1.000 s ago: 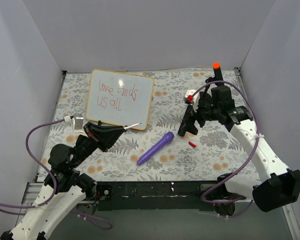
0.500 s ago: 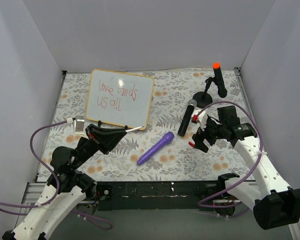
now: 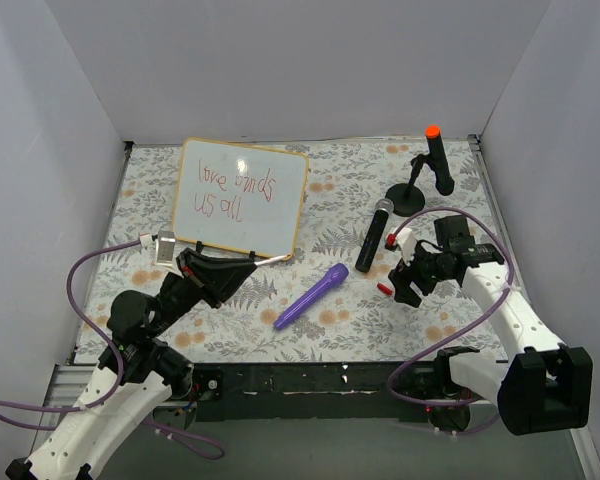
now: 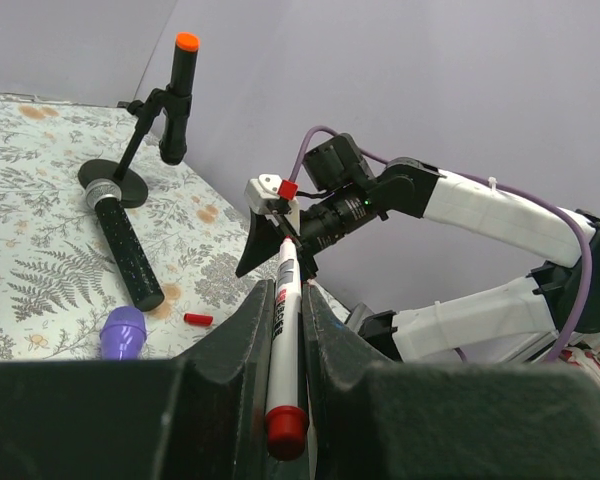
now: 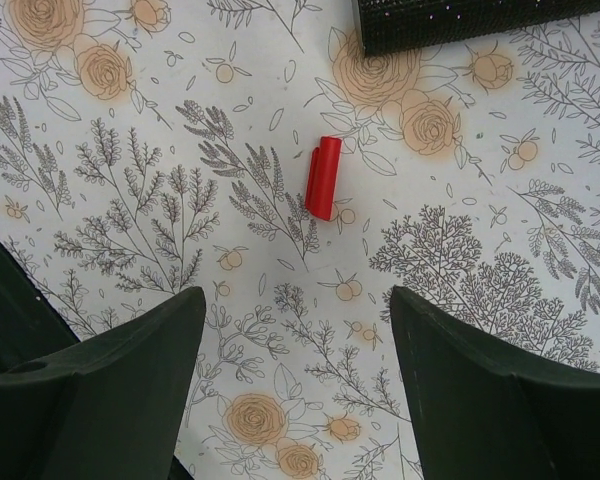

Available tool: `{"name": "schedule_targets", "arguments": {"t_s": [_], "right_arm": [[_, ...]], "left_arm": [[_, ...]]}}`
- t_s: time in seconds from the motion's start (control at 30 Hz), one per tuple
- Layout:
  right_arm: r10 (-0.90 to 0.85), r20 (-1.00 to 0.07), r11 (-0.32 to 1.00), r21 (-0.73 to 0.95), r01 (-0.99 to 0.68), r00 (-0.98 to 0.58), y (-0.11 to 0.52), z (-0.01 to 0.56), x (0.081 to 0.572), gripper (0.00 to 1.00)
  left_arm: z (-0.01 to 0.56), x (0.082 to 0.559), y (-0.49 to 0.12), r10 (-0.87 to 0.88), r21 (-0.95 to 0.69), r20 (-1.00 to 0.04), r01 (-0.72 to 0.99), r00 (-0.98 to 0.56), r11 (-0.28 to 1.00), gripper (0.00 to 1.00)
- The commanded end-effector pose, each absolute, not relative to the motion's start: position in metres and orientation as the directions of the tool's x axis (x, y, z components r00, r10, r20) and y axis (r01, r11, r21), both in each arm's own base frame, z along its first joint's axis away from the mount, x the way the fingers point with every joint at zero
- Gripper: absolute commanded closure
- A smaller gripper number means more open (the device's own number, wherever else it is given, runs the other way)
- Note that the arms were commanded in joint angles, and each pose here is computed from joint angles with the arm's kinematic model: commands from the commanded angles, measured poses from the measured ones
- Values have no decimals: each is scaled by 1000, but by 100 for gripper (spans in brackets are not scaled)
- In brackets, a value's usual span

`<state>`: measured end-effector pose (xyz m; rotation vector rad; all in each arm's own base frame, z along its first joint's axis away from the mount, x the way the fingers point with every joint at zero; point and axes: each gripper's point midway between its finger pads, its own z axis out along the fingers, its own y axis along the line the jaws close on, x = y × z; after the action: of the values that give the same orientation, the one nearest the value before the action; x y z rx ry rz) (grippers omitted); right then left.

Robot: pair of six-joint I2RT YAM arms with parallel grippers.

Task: Write a sentence on the whiteboard
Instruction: Close the whiteboard marker at the center of the board.

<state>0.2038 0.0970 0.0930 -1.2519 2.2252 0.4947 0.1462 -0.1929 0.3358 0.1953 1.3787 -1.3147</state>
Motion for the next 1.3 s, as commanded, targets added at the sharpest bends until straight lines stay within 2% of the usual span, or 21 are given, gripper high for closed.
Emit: {"name": "schedule_targets", "arguments": {"t_s": [0.0,0.07,0.33,0.57,0.8,1.27], "right_arm": [[-692,-597,488,27,-872,-406,93,90,211,21],[-697,-597,481,22,-877,-397,93,88,211,23],[-666,-596,467,137,-873,-449,106,76,210,46],[-653,-578,497,161,-853,-490,113,60,227,50],[-677,-530,486,199,-851,-511,122,45,235,57],[-745,-435,487,162,-858,-505,121,23,236,61]], "left_arm": [[332,151,-193,-549,-570,-771,734,-324,368,100],[332,151,-194,-544,-568,-773,736,-325,368,100],[322,156,-195,-540,-570,-776,728,-326,380,100],[317,156,-198,-527,-570,-781,729,-336,379,100],[309,159,-197,-528,-577,-779,718,-338,390,100],[301,161,-199,-520,-579,-780,715,-347,392,100]]}}
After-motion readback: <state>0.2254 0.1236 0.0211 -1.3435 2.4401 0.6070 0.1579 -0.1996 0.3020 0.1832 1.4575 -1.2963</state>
